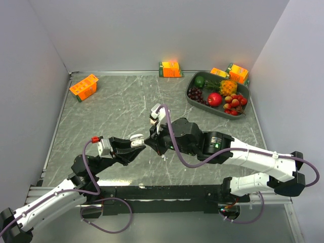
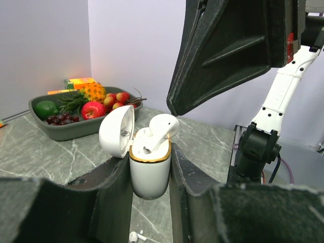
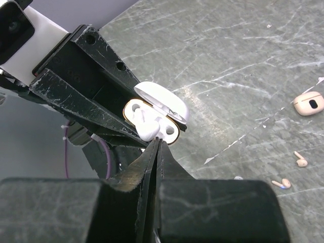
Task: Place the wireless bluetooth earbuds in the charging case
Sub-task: Place the earbud in the charging case.
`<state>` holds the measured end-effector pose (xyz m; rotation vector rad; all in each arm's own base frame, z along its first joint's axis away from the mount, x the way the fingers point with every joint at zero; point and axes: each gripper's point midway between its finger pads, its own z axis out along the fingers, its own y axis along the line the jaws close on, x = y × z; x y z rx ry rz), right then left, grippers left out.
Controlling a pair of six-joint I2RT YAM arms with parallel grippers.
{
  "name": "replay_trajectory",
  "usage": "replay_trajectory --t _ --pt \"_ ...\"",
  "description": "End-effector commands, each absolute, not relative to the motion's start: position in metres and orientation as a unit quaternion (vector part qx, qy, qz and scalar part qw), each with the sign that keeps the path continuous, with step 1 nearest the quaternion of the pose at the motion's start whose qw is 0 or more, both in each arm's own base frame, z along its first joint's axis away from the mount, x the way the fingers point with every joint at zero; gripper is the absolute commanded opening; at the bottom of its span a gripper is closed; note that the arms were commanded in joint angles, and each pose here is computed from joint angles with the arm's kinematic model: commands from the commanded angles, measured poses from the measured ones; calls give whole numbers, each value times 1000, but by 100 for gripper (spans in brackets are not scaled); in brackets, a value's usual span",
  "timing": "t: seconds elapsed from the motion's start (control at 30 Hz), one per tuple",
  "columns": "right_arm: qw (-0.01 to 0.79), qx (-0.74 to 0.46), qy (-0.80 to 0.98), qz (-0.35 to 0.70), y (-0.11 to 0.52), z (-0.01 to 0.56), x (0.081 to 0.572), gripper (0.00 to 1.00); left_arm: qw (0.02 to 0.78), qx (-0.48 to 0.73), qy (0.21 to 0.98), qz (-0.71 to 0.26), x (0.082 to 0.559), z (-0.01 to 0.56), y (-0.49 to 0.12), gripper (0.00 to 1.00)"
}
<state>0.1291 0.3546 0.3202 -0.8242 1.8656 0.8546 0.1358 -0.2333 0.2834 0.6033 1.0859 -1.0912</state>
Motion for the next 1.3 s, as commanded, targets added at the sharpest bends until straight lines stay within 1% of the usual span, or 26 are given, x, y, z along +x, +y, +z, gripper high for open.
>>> replay_trajectory --t 0.0,1.27 --pt "461 -332 739 363 360 339 130 2 687 263 460 -498 131 302 -231 1" --pt "460 -346 729 371 379 348 131 2 680 266 457 -507 127 300 -232 1"
